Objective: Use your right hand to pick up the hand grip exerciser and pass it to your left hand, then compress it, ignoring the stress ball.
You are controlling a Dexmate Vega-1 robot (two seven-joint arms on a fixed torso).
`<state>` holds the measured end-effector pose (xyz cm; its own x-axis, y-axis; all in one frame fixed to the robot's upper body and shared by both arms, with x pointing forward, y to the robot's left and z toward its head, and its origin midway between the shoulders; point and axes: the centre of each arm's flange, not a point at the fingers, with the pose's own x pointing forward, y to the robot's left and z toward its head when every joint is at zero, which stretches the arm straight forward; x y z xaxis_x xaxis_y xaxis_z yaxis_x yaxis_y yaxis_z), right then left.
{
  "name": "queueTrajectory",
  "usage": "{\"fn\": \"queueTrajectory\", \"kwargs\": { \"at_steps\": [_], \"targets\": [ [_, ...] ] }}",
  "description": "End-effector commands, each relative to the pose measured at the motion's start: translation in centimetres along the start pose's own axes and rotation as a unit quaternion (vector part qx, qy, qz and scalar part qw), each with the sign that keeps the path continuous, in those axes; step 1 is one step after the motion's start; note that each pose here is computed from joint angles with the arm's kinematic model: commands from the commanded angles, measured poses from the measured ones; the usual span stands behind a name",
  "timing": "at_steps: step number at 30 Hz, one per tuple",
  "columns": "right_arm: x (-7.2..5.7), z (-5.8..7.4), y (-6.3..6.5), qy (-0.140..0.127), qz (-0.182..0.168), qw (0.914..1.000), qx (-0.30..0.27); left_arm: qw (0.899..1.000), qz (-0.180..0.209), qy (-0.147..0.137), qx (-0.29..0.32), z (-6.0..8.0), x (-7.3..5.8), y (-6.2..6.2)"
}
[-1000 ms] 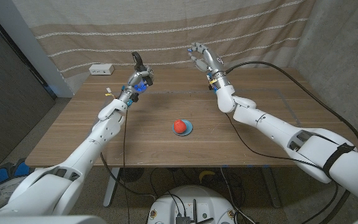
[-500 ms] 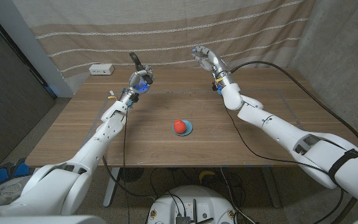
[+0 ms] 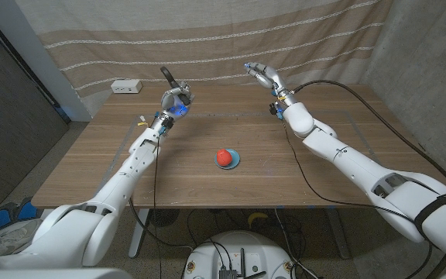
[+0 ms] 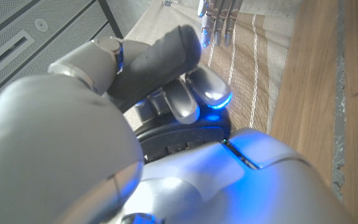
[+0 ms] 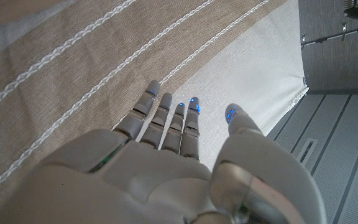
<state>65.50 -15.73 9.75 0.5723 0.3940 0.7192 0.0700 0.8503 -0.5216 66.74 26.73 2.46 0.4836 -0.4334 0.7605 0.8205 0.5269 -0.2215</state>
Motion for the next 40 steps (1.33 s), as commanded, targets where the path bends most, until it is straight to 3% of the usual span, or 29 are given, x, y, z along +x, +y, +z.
{"fn": "queueTrajectory", "kwargs": {
  "at_steps": [1,10,25,36,40],
  "targets": [
    [-1.3,-1.2,-1.2,0.017,0.019,0.9926,0.118,0.999,-0.018,-0.002,-0.036,-0.4,-0.2,0.0],
    [-2.3,-1.8,-1.2,0.036,0.025,0.9825,0.181,0.998,-0.025,0.000,-0.062,-0.5,-0.5,0.6],
    [-4.4,-3.0,-1.5,0.027,0.004,0.9595,0.280,0.996,-0.017,0.007,-0.087,-0.1,-0.9,1.4],
    [-5.8,-3.4,-1.7,0.012,-0.024,0.9529,0.302,0.996,0.052,0.002,-0.067,1.5,-0.6,0.9],
    [-7.0,-3.6,-2.0,-0.001,-0.048,0.9512,0.305,0.995,0.092,-0.010,-0.049,2.1,-0.8,0.6]
  ]
}}
